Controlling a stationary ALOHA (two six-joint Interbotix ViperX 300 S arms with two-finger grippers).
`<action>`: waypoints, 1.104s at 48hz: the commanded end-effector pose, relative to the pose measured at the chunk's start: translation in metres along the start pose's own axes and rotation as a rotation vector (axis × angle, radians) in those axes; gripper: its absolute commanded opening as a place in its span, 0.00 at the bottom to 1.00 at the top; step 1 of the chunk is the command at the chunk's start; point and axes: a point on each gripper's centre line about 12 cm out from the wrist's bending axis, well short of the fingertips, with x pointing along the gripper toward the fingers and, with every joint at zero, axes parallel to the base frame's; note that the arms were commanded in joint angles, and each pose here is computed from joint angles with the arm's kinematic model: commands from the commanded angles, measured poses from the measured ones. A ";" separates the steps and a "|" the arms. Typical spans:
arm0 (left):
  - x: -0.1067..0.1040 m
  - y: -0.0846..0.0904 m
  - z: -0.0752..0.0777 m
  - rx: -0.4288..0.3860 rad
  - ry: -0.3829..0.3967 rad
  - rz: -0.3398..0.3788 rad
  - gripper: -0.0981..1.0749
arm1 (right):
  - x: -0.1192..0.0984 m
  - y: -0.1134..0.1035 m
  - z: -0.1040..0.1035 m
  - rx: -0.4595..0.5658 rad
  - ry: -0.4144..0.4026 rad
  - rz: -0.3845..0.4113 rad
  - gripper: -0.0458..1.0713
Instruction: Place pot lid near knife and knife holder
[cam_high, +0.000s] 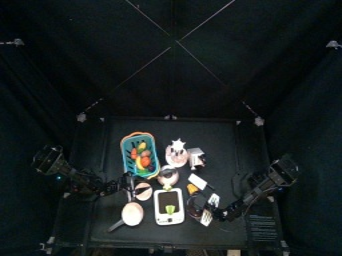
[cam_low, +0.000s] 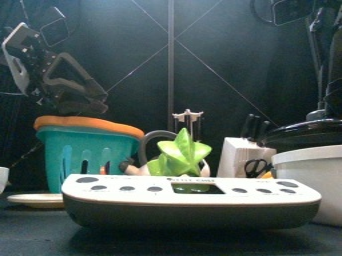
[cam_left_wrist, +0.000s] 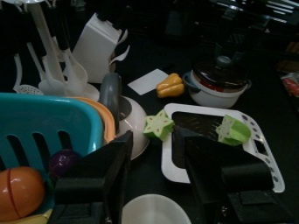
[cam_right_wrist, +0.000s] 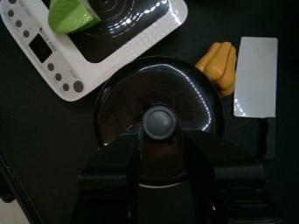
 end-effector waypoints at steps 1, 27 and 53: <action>0.002 -0.001 0.003 -0.003 -0.010 0.000 0.77 | -0.011 0.002 0.008 0.022 -0.020 0.030 0.55; 0.002 0.001 0.003 -0.004 -0.010 0.007 0.77 | -0.045 -0.052 0.021 0.101 -0.069 -0.173 0.55; 0.001 0.002 0.002 0.001 -0.005 0.007 0.77 | 0.010 -0.150 0.011 0.302 0.009 -0.324 0.55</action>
